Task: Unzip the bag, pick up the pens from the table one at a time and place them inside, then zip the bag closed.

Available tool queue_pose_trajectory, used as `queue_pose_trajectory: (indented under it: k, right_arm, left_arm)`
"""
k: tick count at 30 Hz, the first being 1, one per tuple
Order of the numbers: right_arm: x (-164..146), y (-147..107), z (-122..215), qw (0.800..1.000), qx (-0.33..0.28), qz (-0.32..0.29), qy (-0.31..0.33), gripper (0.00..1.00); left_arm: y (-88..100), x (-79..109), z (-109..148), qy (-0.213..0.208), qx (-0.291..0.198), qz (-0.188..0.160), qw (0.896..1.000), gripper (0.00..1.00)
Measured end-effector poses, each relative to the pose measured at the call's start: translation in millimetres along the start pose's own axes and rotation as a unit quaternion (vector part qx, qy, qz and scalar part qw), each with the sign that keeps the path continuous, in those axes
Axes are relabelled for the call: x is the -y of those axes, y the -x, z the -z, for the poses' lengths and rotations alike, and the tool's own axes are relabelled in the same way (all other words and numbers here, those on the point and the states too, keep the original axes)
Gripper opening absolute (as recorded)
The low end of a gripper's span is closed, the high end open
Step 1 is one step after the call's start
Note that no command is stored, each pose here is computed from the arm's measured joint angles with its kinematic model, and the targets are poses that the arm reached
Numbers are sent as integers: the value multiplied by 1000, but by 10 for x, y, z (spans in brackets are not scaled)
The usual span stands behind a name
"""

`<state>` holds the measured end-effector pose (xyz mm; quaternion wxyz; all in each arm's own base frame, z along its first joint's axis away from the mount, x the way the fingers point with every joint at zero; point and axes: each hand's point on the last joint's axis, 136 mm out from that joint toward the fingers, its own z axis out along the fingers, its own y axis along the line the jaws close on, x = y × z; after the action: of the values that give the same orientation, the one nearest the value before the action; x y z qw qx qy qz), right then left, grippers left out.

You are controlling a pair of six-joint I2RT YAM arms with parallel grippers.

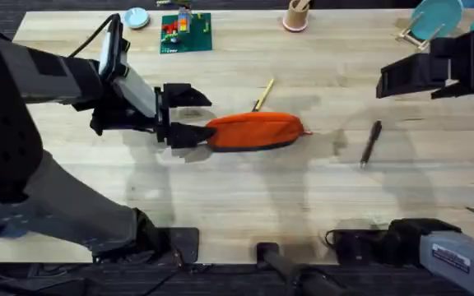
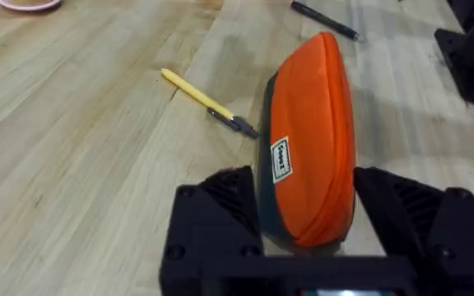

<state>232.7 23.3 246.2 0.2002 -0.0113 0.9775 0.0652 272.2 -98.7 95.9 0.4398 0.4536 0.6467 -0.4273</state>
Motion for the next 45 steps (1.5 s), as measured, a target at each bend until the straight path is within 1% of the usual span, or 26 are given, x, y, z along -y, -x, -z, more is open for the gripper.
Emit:
queue_pose_trajectory:
  k: [1,5,7,8,9,10,14,28,37,45]
  right_arm:
    - [1,0,0,1000,0,0,0,995]
    - [0,0,0,1000,0,0,0,995]
    - [0,-1,0,1000,0,0,0,996]
    - [0,-1,0,1000,0,0,0,996]
    - [0,-1,0,1000,0,0,0,996]
    - [0,-1,0,1000,0,0,0,996]
    - [0,-1,0,1000,0,0,0,996]
    - [-35,9,1,1000,2,4,10,995]
    - [-169,40,-42,993,2,106,51,996]
    - [-197,138,-316,977,-28,199,76,996]
  left_arm:
    - [3,0,0,0,1,5,1000,702]
    - [8,4,-6,-1,2,14,1000,547]
    - [9,11,-16,-3,2,17,1000,375]
    - [12,18,-24,-5,2,19,1000,218]
    - [22,22,-31,-6,4,19,1000,95]
    - [27,23,-37,-7,5,21,1000,58]
    - [32,33,-40,-8,6,29,1000,47]
    - [33,34,-42,-9,6,38,999,45]
    - [33,34,-42,-9,6,38,999,44]
    - [33,34,-42,-9,6,38,999,44]
